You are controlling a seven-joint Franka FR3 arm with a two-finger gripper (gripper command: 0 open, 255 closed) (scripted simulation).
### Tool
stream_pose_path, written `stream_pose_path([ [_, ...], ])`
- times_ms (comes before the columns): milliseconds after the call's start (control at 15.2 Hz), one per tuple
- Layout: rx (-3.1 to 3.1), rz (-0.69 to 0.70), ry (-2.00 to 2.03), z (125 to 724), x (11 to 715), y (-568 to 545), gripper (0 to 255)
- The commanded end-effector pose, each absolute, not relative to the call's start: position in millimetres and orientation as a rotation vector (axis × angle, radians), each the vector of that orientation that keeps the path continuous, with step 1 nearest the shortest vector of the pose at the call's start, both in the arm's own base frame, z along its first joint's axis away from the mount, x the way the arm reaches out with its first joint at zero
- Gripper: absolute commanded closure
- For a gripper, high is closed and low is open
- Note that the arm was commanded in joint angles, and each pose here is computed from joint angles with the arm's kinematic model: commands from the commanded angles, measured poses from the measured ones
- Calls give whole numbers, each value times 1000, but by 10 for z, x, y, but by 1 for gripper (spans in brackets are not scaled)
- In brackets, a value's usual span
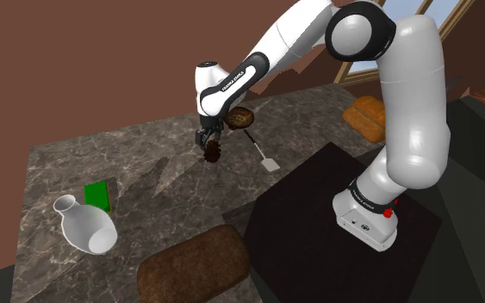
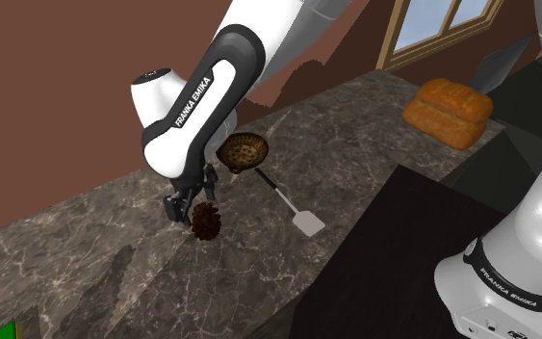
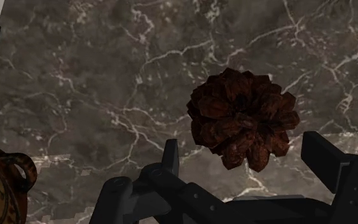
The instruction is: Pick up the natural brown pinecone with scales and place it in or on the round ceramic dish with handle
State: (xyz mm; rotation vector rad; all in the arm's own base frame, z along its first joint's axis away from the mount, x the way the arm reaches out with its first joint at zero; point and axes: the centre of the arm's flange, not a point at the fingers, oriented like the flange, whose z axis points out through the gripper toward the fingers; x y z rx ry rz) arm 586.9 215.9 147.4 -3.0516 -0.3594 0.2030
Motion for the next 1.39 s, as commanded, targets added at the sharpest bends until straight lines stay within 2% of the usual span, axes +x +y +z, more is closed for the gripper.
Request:
stream_pose_path([
  [0, -3052, 202, -359, 1464, 5870, 2161, 0],
  [264, -3052, 203, -359, 1465, 5870, 2161, 0],
  [330, -3052, 203, -359, 1465, 5870, 2161, 255],
  [924, -3052, 202, -359, 1464, 5870, 2161, 255],
  [1320, -3052, 202, -359, 1781, 5870, 2161, 255],
])
